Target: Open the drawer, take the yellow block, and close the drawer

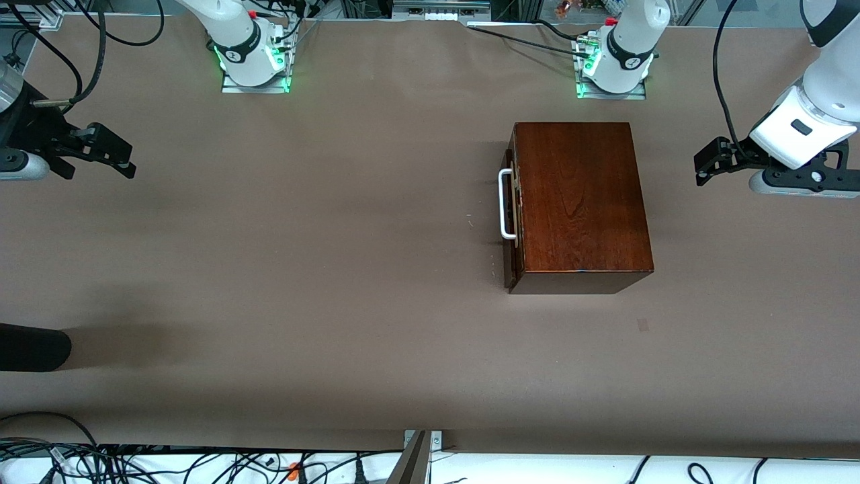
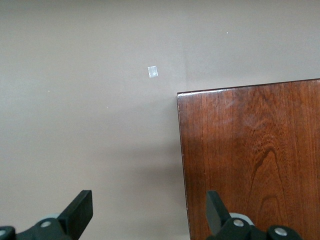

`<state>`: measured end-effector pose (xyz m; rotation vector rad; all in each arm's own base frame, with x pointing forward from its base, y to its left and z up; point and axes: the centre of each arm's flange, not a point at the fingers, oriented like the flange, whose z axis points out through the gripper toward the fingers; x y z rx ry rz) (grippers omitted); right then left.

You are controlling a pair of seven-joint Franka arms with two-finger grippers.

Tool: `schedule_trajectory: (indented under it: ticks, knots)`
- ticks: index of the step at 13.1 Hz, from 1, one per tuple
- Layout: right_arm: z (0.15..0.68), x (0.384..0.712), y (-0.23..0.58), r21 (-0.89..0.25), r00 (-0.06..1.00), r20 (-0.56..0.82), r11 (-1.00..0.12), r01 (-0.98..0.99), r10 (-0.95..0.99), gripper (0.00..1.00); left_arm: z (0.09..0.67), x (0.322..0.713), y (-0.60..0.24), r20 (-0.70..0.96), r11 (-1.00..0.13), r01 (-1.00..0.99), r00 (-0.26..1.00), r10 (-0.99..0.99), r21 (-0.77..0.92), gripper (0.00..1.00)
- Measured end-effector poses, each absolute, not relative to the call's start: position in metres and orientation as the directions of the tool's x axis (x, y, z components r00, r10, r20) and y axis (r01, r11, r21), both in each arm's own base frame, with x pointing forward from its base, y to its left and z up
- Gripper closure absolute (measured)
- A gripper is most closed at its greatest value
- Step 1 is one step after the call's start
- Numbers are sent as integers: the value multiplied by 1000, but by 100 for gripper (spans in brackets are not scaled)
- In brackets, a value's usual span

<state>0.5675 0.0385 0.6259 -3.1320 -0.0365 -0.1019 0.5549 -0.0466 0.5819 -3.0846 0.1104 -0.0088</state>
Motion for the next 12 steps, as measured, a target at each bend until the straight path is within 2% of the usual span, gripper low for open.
schedule_trajectory:
  ticks: [12]
  knots:
    - [626,568,38,-7,998,65,-1000,24,23,0,581,553,-46,-14,-996,-71,997,-70,-56,0]
